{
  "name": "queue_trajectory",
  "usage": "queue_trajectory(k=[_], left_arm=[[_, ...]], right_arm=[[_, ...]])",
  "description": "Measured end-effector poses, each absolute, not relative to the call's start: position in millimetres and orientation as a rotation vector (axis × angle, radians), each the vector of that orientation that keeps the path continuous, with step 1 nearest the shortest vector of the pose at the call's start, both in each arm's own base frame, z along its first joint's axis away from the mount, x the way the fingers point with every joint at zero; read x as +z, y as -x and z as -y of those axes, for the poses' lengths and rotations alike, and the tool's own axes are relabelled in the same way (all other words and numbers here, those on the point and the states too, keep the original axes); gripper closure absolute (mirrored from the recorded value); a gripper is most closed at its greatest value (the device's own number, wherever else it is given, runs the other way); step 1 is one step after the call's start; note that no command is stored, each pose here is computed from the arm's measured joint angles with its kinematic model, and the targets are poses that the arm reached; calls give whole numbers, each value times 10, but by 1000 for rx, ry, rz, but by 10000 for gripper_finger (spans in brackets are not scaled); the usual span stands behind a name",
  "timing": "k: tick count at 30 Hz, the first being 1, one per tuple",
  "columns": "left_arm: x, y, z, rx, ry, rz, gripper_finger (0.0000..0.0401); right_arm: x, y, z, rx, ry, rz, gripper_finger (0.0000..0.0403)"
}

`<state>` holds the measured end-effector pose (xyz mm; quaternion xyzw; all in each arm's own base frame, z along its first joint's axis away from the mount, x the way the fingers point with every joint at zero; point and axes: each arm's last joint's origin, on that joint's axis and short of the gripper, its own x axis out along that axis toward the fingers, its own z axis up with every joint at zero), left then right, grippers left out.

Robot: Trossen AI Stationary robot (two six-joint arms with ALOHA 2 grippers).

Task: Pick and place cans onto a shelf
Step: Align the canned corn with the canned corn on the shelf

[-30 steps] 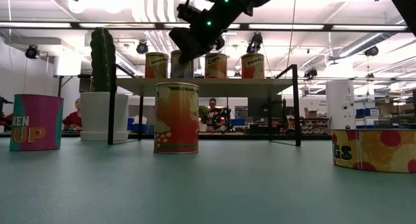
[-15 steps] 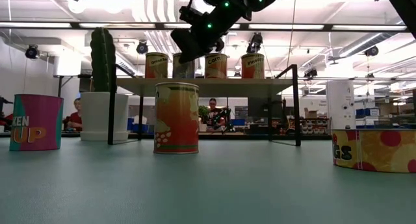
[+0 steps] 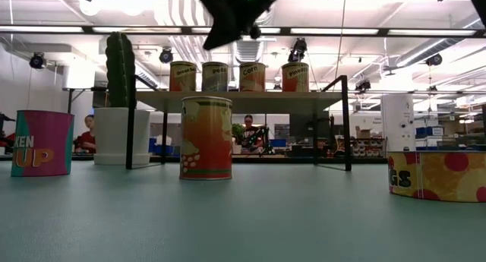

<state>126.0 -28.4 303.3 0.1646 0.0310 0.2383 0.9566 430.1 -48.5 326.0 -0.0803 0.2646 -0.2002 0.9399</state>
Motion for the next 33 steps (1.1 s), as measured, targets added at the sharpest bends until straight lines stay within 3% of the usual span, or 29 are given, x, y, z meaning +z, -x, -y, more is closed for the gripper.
queue_trajectory(k=[8,17,22,33], left_arm=[[3031,-1264,286,483,-334,-64,401],[3035,-1295,299,485,-328,-57,401],[3015,-1333,315,482,-338,-70,401],[3030,-1392,339,482,-339,-74,401]], right_arm=[[3442,-4020,-140,-289,128,-655,394],[3225,-3769,-661,-67,106,-851,394],[3092,-3727,-737,36,6,-921,394],[2963,-3727,-727,-13,6,-928,393]])
